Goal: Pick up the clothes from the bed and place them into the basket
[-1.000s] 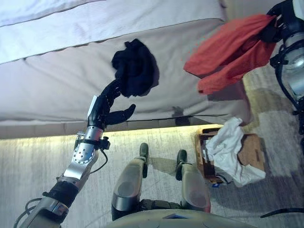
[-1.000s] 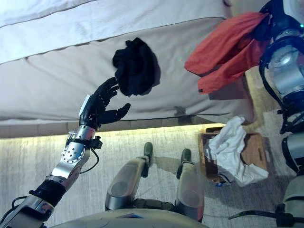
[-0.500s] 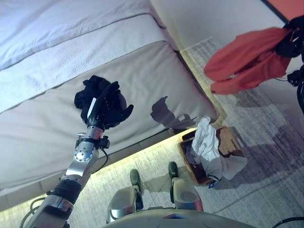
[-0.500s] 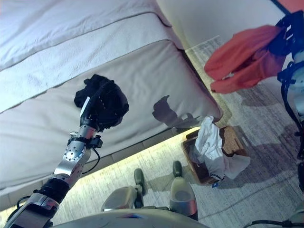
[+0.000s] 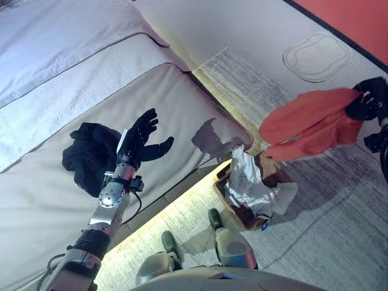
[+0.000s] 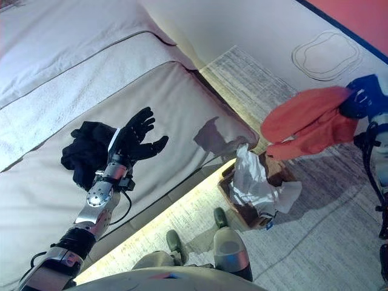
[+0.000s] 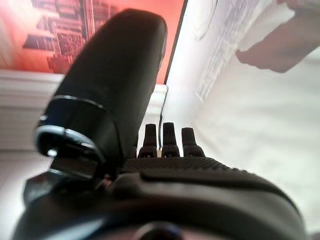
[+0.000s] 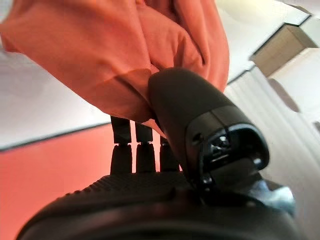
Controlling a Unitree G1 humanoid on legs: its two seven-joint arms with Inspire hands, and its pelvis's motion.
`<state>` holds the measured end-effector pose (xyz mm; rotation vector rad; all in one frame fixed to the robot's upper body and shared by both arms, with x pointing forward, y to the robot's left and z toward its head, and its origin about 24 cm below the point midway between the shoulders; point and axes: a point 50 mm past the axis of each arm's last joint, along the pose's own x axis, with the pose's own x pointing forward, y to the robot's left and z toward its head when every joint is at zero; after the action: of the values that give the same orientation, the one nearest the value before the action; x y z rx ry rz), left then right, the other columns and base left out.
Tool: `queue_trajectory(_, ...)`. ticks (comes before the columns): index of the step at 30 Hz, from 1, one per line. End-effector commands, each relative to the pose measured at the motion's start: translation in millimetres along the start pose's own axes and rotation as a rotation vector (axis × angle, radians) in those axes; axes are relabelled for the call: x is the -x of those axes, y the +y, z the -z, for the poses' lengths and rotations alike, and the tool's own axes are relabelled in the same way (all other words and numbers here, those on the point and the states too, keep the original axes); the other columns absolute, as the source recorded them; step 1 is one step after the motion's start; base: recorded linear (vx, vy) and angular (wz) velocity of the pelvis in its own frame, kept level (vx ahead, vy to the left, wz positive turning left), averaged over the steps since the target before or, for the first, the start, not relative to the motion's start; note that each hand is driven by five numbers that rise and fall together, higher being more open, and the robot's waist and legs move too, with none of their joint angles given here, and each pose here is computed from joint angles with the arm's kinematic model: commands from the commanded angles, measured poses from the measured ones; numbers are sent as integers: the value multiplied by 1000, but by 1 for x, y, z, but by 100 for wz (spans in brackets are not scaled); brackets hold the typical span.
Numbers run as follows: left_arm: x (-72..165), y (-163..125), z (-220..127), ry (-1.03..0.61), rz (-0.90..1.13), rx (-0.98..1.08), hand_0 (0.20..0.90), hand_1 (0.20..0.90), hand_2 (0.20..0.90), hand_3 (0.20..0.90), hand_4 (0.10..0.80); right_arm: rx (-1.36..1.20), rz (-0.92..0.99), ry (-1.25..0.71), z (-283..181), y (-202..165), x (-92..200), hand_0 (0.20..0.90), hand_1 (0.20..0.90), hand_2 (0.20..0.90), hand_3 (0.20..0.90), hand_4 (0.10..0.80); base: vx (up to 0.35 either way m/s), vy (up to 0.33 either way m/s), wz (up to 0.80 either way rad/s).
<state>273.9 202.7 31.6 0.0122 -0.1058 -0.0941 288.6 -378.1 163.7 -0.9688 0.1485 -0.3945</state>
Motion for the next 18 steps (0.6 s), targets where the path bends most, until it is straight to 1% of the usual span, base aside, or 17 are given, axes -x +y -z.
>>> queue_trajectory(1, -6, -9, -8, -83, 32, 5, 900, 900, 900, 900, 800, 10, 39, -8, 0, -13, -4, 300, 300, 300, 200, 100, -3, -53, -14)
queue_trajectory(5, -10, -14, -9, -80, 59, 0, 900, 900, 900, 900, 800, 1, -39, 86, 18, 9, -7, 300, 300, 300, 200, 100, 10, -40, -10)
queue_trajectory(9, -9, -16, -7, -72, 72, -10, 900, 900, 900, 900, 800, -23, -75, 148, 35, 27, -3, 300, 300, 300, 200, 100, 12, -35, -5)
queue_trajectory(16, -11, -20, -5, -66, 93, -18, 900, 900, 900, 900, 800, -19, -130, 179, 45, 56, 1, 300, 300, 300, 200, 100, -16, -18, -3)
queue_trajectory(17, -11, -20, -5, -68, 95, -18, 900, 900, 900, 900, 800, -13, -133, 182, 45, 59, 2, 900, 900, 900, 900, 800, 0, 0, 0)
queue_trajectory(18, -11, -21, -5, -69, 96, -17, 900, 900, 900, 900, 800, -9, -129, 183, 45, 60, 2, 900, 900, 900, 900, 800, 0, 0, 0)
